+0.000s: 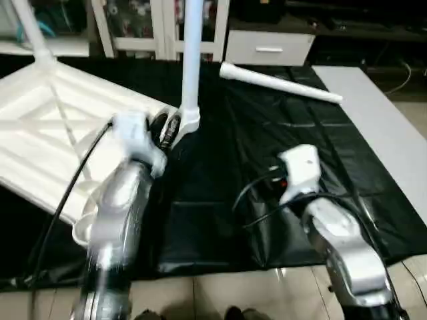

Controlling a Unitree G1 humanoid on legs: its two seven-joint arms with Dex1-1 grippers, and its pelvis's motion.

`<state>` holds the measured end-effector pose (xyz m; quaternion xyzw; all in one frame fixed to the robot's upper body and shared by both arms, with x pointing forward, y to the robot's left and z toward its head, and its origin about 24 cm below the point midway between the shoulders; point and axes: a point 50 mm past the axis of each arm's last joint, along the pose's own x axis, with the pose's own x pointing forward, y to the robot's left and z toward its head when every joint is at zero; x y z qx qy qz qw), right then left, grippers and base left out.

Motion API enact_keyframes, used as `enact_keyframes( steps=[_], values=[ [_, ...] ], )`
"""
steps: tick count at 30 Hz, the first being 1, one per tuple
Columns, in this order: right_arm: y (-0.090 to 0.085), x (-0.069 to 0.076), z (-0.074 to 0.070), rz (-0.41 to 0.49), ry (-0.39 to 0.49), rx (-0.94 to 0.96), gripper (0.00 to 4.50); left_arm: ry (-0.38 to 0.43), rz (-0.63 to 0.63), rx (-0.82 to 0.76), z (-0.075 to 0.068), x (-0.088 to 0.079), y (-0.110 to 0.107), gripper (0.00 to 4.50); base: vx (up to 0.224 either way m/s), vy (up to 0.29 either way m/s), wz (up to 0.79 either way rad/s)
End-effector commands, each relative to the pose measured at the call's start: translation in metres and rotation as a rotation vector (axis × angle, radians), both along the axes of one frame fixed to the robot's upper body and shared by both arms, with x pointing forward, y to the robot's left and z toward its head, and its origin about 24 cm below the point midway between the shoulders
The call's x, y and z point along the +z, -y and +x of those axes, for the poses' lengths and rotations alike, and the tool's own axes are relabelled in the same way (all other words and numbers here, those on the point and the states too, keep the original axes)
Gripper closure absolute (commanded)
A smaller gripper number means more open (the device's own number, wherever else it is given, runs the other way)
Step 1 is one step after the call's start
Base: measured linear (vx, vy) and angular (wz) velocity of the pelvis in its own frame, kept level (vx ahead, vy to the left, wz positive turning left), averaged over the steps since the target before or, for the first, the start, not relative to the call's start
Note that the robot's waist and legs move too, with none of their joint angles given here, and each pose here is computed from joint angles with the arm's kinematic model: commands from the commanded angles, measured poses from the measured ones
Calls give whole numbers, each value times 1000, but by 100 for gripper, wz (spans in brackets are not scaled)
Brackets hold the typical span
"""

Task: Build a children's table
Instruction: Move to table

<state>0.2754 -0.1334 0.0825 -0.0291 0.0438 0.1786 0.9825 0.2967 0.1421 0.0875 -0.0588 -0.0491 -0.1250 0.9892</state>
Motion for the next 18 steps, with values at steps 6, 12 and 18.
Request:
enact_keyframes(
  steps=[6,12,18],
  values=[
    [-1,4,8,15,24,-7,69,-14,43,103,-6,-1,11,305,-1,-143,65],
    [-3,3,11,5,34,28,69,-12,83,108,-9,2,13,305,-39,-238,62],
    [2,4,14,7,35,14,69,-26,89,165,-13,0,6,305,-30,-243,75]
  ],
)
